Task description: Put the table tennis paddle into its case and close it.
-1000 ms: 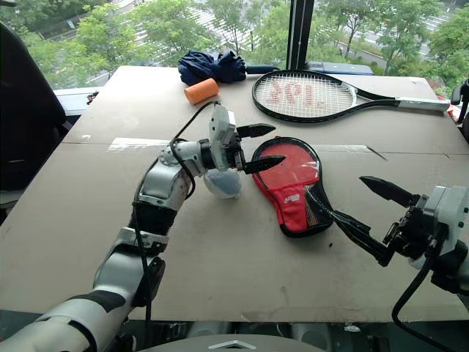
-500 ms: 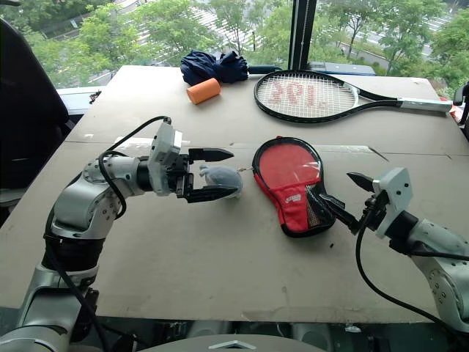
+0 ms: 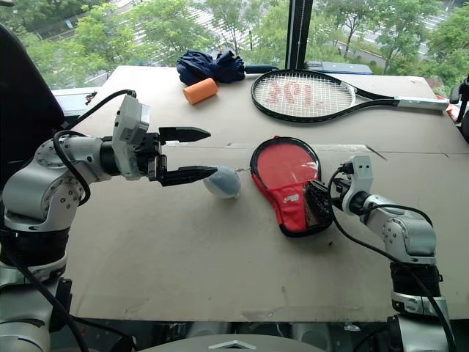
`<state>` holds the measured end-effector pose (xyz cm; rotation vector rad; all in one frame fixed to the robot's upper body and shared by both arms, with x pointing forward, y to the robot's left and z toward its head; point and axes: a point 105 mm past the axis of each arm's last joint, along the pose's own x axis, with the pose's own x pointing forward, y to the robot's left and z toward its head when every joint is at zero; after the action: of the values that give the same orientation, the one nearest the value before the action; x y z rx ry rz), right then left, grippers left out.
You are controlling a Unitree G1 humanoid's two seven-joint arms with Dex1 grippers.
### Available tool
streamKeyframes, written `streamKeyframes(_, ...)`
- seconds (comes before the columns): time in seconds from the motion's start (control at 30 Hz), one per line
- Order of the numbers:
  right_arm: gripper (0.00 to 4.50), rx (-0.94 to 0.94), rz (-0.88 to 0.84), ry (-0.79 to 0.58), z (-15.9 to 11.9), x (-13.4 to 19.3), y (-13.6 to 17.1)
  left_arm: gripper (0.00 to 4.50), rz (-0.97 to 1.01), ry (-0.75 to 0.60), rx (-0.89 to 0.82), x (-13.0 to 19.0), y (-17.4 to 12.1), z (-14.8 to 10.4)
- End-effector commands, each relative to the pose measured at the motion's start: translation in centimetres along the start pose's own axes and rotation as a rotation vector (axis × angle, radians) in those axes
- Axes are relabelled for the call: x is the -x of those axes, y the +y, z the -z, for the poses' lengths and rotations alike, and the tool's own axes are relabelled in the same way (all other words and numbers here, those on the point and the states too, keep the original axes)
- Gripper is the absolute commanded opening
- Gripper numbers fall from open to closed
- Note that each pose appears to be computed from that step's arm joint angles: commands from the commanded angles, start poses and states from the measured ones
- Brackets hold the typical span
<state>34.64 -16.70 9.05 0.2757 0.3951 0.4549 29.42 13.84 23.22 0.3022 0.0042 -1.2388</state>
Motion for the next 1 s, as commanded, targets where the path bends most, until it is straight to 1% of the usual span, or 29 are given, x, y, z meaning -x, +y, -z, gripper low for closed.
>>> streamKeyframes(0.03,3.62,0.01,-0.028,0.007,-0.3,-0.3,0.8,4.5,0.0,-0.032,-0.064,0.0,-0.4,-1.7)
streamKeyframes(0.13,2.15,0.029,-0.049,0.049,0.3,-0.6,1.9,4.5,-0.008,-0.033,-0.064,-0.1,-0.4,-1.7)
streamKeyframes(0.2,1.25,0.025,-0.051,0.057,0.5,-0.6,2.2,4.5,-0.009,-0.029,-0.066,-0.1,-0.4,-1.6)
streamKeyframes(0.27,0.24,0.034,-0.06,0.076,0.7,-0.3,2.4,4.5,-0.01,-0.029,-0.067,-0.2,-0.4,-1.7)
streamKeyframes(0.3,0.11,0.038,-0.054,0.094,1.0,-0.1,2.4,4.5,-0.011,-0.029,-0.067,-0.2,-0.4,-1.7)
streamKeyframes(0.37,0.11,0.036,-0.05,0.117,1.5,0.3,2.5,4.5,-0.011,-0.029,-0.067,-0.2,-0.5,-1.6)
streamKeyframes(0.57,0.11,-0.058,-0.007,0.14,2.5,1.7,3.1,4.5,-0.015,-0.024,-0.067,-0.1,-0.5,-1.4)
streamKeyframes(0.63,0.11,-0.11,0.035,0.14,2.9,2.3,3.1,4.5,-0.015,-0.023,-0.066,0.0,-0.5,-1.4)
streamKeyframes(0.73,0.11,-0.188,0.164,0.122,3.3,3.6,2.5,4.5,-0.012,-0.02,-0.064,0.0,-0.6,-1.4)
streamKeyframes(0.8,0.11,-0.218,0.219,0.102,3.5,4.5,2.8,4.5,-0.007,-0.019,-0.062,0.0,-0.5,-1.3)
streamKeyframes(0.9,0.11,-0.26,0.285,0.069,3.7,5.5,3.7,4.5,0.01,-0.019,-0.058,-0.2,-0.6,-1.2)
streamKeyframes(1.0,0.11,-0.315,0.29,0.062,4.4,6.0,5.4,4.5,0.023,-0.02,-0.059,-0.5,-0.5,-1.1)
